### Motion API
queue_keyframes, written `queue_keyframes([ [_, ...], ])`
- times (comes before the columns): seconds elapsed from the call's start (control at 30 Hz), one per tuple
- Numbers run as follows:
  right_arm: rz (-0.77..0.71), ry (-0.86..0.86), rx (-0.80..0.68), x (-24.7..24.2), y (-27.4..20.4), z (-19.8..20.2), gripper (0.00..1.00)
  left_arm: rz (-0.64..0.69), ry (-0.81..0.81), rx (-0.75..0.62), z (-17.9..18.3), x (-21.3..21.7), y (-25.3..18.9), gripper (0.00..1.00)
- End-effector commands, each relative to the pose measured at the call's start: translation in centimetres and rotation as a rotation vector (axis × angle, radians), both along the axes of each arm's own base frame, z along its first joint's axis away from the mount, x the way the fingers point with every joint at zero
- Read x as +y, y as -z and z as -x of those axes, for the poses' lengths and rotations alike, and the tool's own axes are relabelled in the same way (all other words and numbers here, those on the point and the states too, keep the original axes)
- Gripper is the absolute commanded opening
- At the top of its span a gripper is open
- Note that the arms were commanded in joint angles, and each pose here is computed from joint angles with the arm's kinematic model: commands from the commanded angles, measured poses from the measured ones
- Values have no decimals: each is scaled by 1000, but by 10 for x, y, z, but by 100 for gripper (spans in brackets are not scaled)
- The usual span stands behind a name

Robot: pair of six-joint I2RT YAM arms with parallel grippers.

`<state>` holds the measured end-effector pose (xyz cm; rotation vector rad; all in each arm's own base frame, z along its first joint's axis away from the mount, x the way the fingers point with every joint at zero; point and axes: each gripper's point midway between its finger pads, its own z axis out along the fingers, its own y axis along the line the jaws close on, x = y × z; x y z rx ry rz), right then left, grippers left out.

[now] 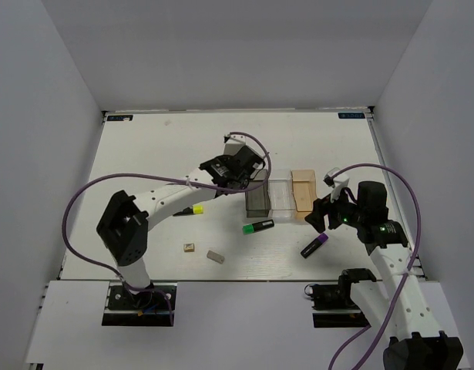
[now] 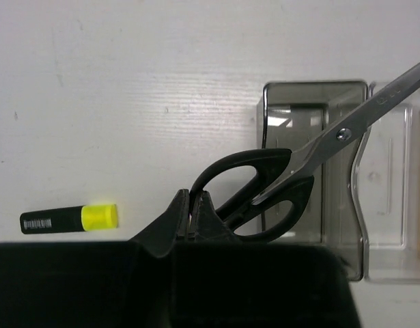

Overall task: Sort the stationery into containers
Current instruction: Place the scissors in the storage box.

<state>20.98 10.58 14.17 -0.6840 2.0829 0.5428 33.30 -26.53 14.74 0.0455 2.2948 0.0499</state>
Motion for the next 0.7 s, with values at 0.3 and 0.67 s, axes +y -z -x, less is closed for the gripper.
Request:
queue_keyframes([
  [0.3,-3,2,-70,0,-19,-4,75,-10,-242,-66,-16,-14,-16,0],
  [0.67,-1,10,-77,-1,-20,-5,75,-59,-223,-99,-13,-38,-8,0],
])
